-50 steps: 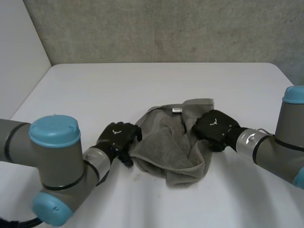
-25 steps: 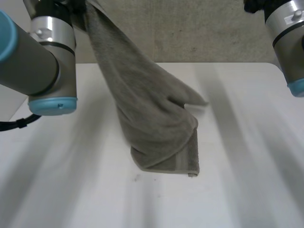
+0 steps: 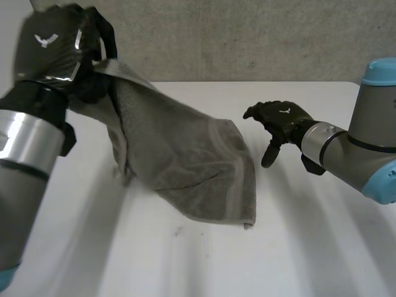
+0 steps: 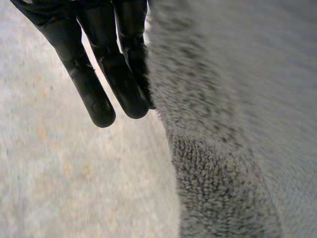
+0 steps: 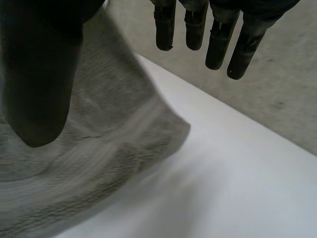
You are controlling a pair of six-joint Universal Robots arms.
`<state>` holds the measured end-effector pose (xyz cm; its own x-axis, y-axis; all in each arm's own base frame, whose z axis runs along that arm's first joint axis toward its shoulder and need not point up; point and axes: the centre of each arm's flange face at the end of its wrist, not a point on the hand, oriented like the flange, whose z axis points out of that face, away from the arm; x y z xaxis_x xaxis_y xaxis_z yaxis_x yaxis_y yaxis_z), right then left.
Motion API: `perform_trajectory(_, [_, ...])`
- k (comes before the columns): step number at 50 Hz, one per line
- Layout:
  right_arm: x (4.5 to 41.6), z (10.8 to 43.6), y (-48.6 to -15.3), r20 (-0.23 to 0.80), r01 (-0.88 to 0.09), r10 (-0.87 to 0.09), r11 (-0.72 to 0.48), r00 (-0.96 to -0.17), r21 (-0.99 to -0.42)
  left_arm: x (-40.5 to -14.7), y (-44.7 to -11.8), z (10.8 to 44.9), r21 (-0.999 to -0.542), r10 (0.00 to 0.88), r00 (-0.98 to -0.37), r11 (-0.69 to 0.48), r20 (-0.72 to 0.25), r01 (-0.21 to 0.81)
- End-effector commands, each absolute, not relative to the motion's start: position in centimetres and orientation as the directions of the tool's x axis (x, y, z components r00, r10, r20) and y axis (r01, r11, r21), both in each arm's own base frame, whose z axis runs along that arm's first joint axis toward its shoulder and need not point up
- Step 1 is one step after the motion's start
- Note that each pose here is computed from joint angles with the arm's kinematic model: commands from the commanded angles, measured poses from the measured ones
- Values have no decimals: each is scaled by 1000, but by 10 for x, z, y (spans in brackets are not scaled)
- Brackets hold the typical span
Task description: Fold the towel.
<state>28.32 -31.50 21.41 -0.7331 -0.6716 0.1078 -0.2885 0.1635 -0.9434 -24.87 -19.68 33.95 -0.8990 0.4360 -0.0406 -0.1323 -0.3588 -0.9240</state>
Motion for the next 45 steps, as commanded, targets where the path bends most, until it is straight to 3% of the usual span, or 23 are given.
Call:
perform_trajectory(1, [287,197,-288,58,-348,-712,270,-700,-898,-236,-170,363,-900,444,-895,-408,-45,-157])
perform_trajectory(10, [270,171,-244,78,-389,-687,311,-723,-867,-230,-165,377,-919,431,-902,-368,-34,-141])
perform_trajectory(20, [267,152,-204,106,-389,-707,252,-699,-886,-230,-166,385,-916,430,-903,-373,-27,-150])
perform_trajectory(32, [275,132,-197,142,-409,-719,211,-680,-888,-229,-174,378,-923,439,-897,-324,47,-207])
perform_trajectory(45, [280,113,-215,265,-477,-675,146,-688,-867,-227,-186,366,-936,425,-902,-277,82,-216])
